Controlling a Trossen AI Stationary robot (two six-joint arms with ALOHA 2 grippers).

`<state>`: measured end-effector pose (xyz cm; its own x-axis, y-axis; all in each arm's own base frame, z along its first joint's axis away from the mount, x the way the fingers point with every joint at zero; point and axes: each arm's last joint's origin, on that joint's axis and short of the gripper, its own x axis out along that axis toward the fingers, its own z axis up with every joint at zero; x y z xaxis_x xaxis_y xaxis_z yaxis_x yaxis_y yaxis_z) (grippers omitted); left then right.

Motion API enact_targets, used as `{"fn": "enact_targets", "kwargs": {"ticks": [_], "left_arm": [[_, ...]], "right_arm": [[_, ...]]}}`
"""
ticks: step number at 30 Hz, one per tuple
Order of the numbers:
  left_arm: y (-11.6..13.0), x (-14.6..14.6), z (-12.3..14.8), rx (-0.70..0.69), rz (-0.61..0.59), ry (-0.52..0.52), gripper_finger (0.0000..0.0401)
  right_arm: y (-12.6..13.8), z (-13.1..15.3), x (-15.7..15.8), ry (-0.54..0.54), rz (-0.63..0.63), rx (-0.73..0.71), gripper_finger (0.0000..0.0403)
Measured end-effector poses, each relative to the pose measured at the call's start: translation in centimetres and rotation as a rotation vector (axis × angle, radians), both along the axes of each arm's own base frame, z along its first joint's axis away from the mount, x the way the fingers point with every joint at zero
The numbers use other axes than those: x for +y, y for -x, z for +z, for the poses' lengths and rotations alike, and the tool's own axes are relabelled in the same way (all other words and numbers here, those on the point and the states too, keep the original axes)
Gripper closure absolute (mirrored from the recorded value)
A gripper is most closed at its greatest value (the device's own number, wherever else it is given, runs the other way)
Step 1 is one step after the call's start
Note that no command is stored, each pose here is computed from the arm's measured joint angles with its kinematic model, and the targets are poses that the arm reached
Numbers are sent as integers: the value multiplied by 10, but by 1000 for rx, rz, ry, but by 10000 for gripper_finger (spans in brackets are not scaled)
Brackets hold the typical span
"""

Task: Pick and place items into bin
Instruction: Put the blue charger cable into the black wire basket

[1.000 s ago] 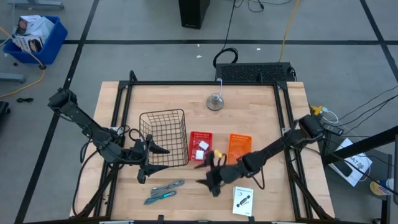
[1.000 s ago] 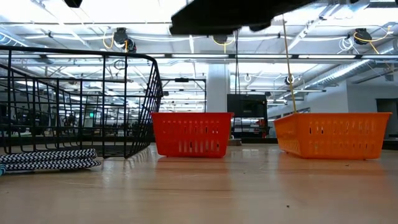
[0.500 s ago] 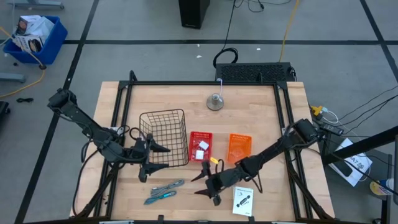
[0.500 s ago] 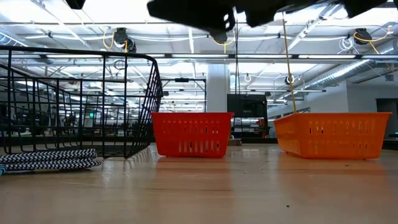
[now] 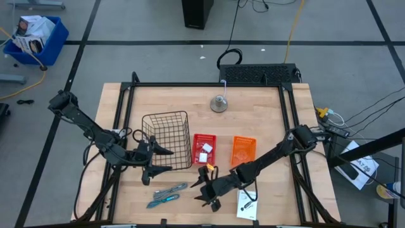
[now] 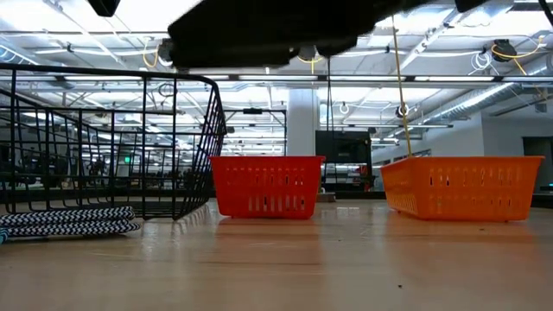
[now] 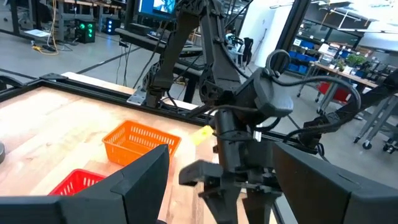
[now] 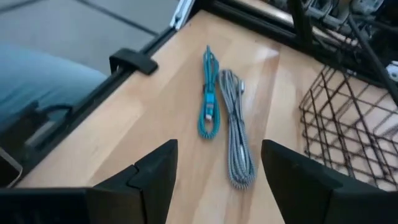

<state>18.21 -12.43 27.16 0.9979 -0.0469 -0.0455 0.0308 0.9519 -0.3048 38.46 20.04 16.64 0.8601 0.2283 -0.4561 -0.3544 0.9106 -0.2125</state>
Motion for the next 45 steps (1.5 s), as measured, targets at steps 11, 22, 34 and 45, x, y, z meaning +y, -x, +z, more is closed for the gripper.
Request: {"fn": "enact_targets", "kwargs": {"ticks": [11,22,34,45], "left_arm": [[0,1,0,-3,4,-4,109],[-1,0,-1,8,-42,8,109],[12,-35,18,-96,-190,8,109],[2,-117,26,97,-109,-97,110]], "right_arm": [[-4,-7,-5,57,16,-2,179],[-11,-18,-6,38,-6,-12,179],[1,14,-5,12,-35,-5,179],[5,12,-6,-18,-61,62,179]]}}
